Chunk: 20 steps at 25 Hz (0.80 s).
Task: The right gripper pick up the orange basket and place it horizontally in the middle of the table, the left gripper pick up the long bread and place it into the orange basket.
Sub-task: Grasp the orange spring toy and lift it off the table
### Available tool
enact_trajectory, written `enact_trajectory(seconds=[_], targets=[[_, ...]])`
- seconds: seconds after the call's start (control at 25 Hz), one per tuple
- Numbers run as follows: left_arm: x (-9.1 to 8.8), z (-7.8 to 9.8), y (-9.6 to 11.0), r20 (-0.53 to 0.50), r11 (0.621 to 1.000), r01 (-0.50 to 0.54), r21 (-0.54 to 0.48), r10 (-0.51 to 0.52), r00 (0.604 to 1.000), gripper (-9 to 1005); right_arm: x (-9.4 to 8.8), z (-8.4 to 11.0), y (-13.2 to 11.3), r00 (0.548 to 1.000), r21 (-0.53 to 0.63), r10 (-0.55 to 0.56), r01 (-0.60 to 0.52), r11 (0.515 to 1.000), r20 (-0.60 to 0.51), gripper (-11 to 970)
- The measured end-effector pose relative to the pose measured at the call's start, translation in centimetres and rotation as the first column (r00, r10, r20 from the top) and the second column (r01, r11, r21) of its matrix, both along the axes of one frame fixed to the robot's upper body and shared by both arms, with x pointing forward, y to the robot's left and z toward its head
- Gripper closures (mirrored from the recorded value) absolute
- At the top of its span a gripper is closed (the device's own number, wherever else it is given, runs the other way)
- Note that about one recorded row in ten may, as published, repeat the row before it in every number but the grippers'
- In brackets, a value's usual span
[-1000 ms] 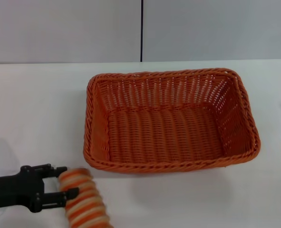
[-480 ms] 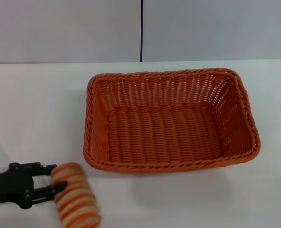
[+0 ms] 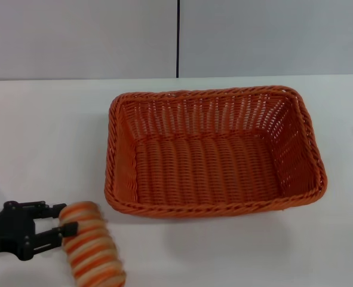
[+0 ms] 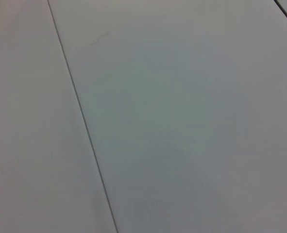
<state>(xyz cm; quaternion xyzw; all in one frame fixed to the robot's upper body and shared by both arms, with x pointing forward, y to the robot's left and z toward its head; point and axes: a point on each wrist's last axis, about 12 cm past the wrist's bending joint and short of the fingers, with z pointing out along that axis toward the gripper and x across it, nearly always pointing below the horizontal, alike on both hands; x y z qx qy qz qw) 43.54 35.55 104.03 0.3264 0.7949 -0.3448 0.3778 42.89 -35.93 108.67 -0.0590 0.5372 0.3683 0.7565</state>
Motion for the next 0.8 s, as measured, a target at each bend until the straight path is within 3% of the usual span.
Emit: enact_trajectory(seconds=[0.52,0.8], targets=[[-0.5,1.0,1.4,0.040,1.000,-0.030,-0.004,0.030,0.999,581,0.1,-0.1,0.1,1.000,0.004,-0.003,0.003,1.000,-0.003,321],[-1.2,2.5,3.4,0.081,0.997,-0.083,-0.011,0.083,0.993,641,0.2,0.0,0.0,1.000,0.004,-0.005,0.005,1.000,0.005,321]])
